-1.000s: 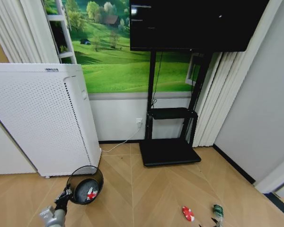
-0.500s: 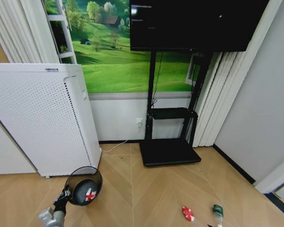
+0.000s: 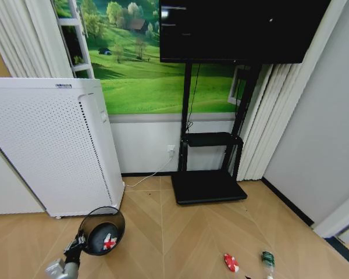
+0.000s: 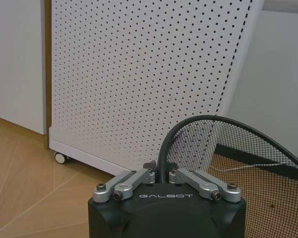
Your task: Pick up the trash bin and place the garbage on the floor into it.
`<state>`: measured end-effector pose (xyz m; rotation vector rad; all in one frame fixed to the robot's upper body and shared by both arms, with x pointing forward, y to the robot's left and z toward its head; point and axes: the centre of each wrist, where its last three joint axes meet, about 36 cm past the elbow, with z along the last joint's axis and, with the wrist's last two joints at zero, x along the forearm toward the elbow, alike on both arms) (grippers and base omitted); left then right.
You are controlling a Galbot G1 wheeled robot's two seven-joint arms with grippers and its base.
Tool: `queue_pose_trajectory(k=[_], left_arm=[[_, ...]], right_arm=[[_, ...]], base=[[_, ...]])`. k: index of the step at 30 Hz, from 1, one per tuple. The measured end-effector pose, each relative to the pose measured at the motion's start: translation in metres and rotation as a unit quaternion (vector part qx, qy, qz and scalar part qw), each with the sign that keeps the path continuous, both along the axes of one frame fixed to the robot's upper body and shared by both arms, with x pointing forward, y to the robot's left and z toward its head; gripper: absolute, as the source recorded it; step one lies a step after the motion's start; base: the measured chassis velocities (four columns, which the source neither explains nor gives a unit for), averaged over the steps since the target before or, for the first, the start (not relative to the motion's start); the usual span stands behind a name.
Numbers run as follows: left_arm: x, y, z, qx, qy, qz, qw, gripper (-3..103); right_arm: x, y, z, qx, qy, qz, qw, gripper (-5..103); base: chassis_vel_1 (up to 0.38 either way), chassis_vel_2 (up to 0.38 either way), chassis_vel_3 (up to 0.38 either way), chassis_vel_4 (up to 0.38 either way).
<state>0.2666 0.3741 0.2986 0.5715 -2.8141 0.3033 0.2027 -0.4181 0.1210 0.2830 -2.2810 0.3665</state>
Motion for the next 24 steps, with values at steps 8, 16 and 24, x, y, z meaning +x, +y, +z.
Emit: queue_pose_trajectory(k=[8,16,24], left_arm=[[-0.003,0.000,0.000,0.003,0.000,0.003,1.0000,6],[0.000,-0.002,0.000,0.003,-0.002,0.003,1.0000,6],[0.002,-0.001,-0.001,0.003,0.000,0.003,1.0000,6]], right_arm=[[0.017,-0.005,-0.005,-0.009,-0.003,0.001,1.000,100],[0.044,-0.019,-0.005,-0.013,-0.009,-0.009,1.000,100],[0.052,-0.020,-0.012,-0.014,-0.002,-0.012,1.000,100]], base=[[0.000,0.000,0.000,0.000],[0.000,0.000,0.000,0.000],[0.000,0.000,0.000,0.000]])
